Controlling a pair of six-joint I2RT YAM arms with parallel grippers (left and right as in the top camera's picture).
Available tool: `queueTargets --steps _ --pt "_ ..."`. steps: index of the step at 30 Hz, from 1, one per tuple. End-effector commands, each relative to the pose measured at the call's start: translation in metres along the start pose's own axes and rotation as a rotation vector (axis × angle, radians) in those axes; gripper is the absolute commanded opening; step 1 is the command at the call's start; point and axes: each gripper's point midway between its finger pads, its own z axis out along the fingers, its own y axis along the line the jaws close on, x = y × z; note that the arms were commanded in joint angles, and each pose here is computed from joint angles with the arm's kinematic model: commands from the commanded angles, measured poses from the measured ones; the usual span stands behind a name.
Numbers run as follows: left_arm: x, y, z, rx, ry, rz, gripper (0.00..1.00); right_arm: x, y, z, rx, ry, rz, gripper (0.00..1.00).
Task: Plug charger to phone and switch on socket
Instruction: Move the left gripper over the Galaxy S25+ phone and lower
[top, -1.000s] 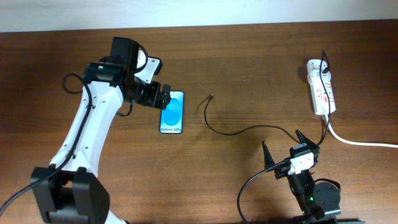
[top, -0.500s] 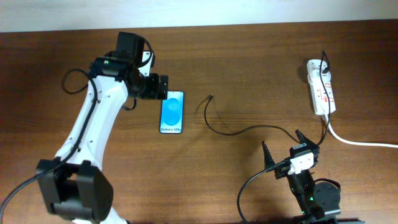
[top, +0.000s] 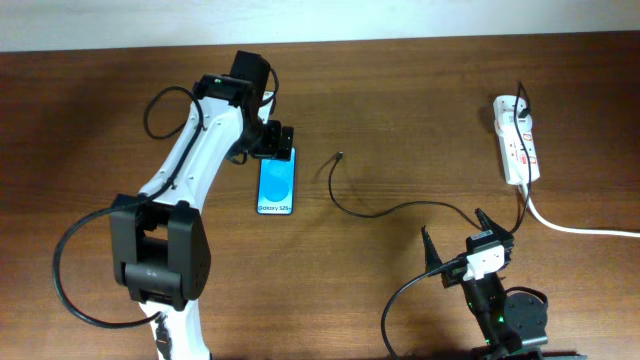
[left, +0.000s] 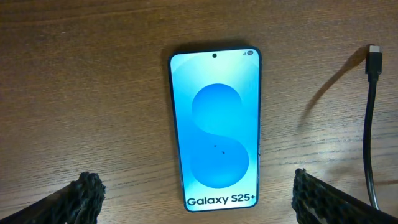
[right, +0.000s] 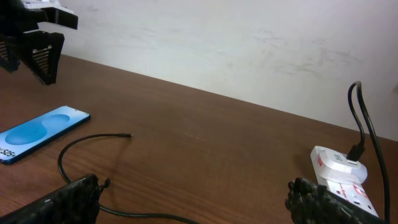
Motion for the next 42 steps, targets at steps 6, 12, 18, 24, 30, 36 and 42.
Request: queueTargets --steps 6,12,18,24,30,36,42 --pt "-0.007 0.001 -0.004 -0.005 -0.017 -0.018 0.99 0.001 0.002 0.0 -0.01 0.0 0.012 0.98" --pt "-0.007 0.0 -0.004 -0.001 -0.017 -0.017 0.99 0.001 0.002 0.0 -0.01 0.0 0.012 0.98" --pt "-0.008 0.0 -0.004 -0.001 -0.022 -0.017 0.99 0.001 0.002 0.0 -0.01 0.0 0.012 0.98" --pt "-0.013 -0.014 -0.004 0.081 -0.04 -0.015 0.99 0.001 0.002 0.0 -0.01 0.0 0.012 0.98" --pt "-0.016 -0.009 0.006 0.053 -0.035 -0.135 0.99 0.001 0.002 0.0 -0.01 0.0 0.012 0.98" --pt "-0.002 -0.009 0.044 -0.002 0.057 -0.118 0.99 0.001 0.002 0.0 -0.01 0.0 0.012 0.98" --pt "0.0 -0.015 0.05 -0.017 0.064 -0.097 0.99 0.001 0.002 0.0 -0.01 0.0 0.012 0.99"
